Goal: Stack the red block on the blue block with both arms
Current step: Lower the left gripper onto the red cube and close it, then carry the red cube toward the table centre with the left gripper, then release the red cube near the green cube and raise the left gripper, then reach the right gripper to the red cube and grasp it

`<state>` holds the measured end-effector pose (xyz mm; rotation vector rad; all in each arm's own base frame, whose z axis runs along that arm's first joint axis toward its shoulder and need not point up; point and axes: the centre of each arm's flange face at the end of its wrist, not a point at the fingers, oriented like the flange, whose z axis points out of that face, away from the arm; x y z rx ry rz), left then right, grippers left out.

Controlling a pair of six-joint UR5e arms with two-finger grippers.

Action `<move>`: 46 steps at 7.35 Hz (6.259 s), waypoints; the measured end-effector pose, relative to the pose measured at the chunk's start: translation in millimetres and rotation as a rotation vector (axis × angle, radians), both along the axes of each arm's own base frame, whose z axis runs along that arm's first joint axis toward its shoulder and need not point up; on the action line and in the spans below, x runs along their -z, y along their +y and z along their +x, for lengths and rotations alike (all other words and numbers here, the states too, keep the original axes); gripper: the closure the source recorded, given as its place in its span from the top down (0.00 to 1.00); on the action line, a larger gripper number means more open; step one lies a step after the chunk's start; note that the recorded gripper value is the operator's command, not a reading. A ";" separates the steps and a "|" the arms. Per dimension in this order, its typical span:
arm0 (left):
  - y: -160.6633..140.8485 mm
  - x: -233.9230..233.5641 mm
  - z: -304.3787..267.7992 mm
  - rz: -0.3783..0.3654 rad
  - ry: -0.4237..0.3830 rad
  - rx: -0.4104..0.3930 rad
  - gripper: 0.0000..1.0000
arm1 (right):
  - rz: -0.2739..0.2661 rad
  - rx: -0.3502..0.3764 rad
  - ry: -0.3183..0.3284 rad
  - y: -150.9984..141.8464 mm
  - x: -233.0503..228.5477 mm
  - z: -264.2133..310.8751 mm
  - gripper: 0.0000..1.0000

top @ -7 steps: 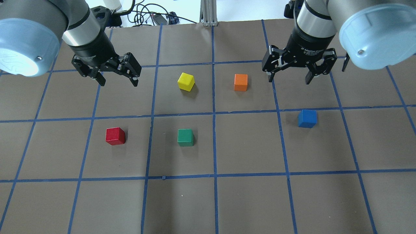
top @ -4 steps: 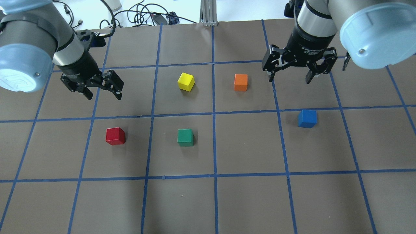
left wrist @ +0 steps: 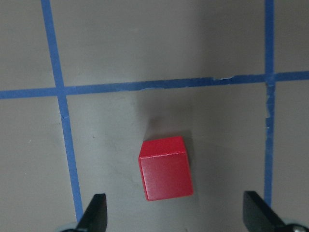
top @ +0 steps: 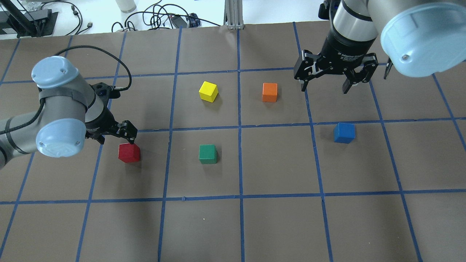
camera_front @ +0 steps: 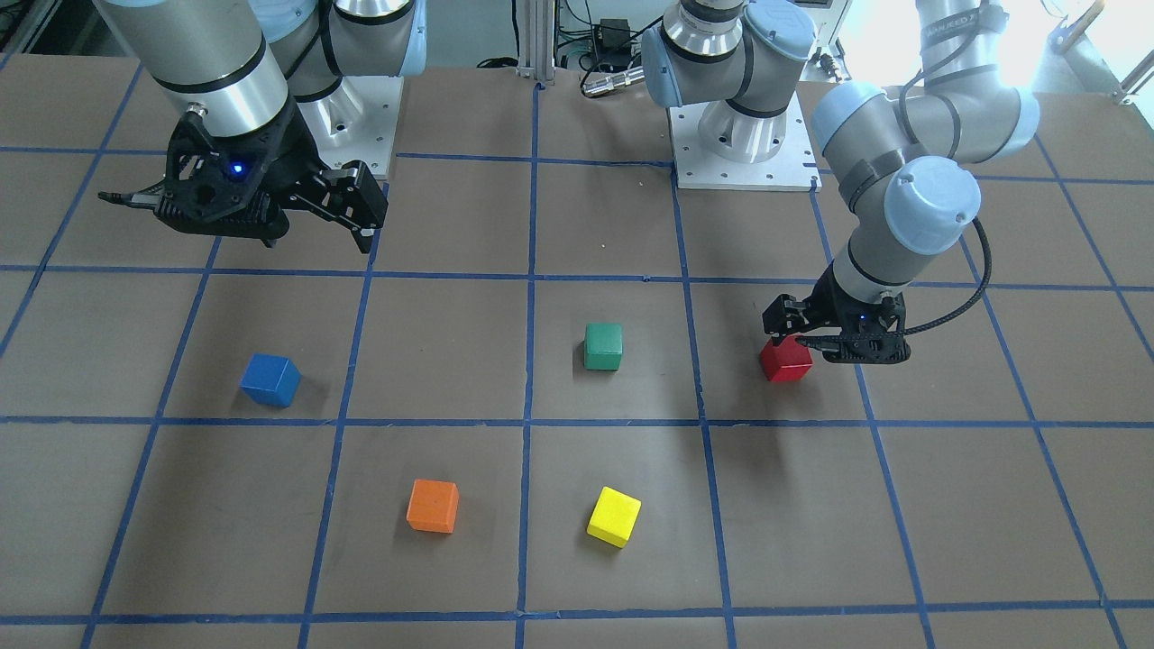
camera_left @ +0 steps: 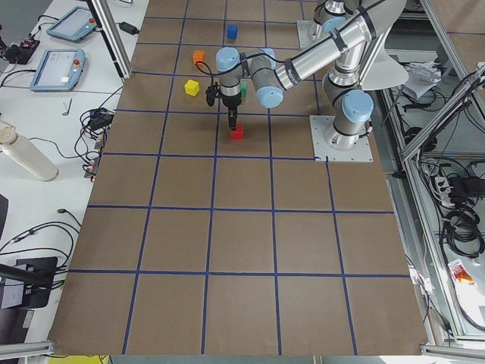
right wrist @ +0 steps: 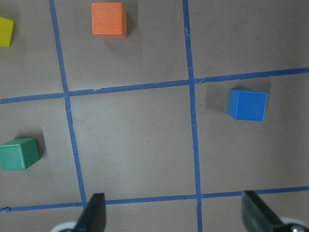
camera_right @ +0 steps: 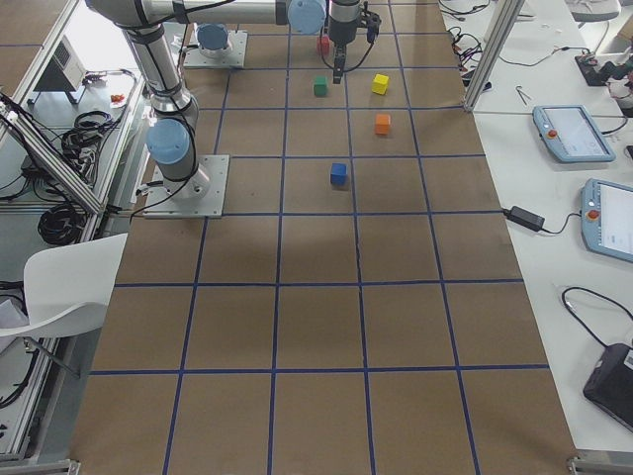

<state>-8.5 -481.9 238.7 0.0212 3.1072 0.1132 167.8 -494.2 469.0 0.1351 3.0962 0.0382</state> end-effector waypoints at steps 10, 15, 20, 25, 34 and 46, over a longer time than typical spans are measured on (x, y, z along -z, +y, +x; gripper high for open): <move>-47.0 -37.2 -84.9 0.034 0.009 0.001 0.05 | 0.004 -0.005 0.000 1.7 0.8 -0.1 1.00; -56.3 -60.2 -304.2 0.012 0.140 -0.058 0.11 | -0.003 -0.006 0.003 0.8 -0.5 -0.4 1.00; -19.8 24.4 -416.6 0.052 0.126 -0.039 1.00 | -0.005 -0.007 0.016 0.5 -0.5 -1.6 1.00; -67.4 -34.9 -382.0 -0.043 0.148 -0.063 1.00 | -0.003 -0.006 0.017 0.8 -0.4 -1.8 1.00; -214.3 -257.7 -38.1 -0.170 0.127 -0.209 1.00 | 0.009 -0.012 0.079 3.6 6.8 -8.1 1.00; -67.5 -255.7 -168.7 0.106 0.032 0.043 1.00 | -0.022 0.094 0.063 -11.1 75.3 53.9 1.00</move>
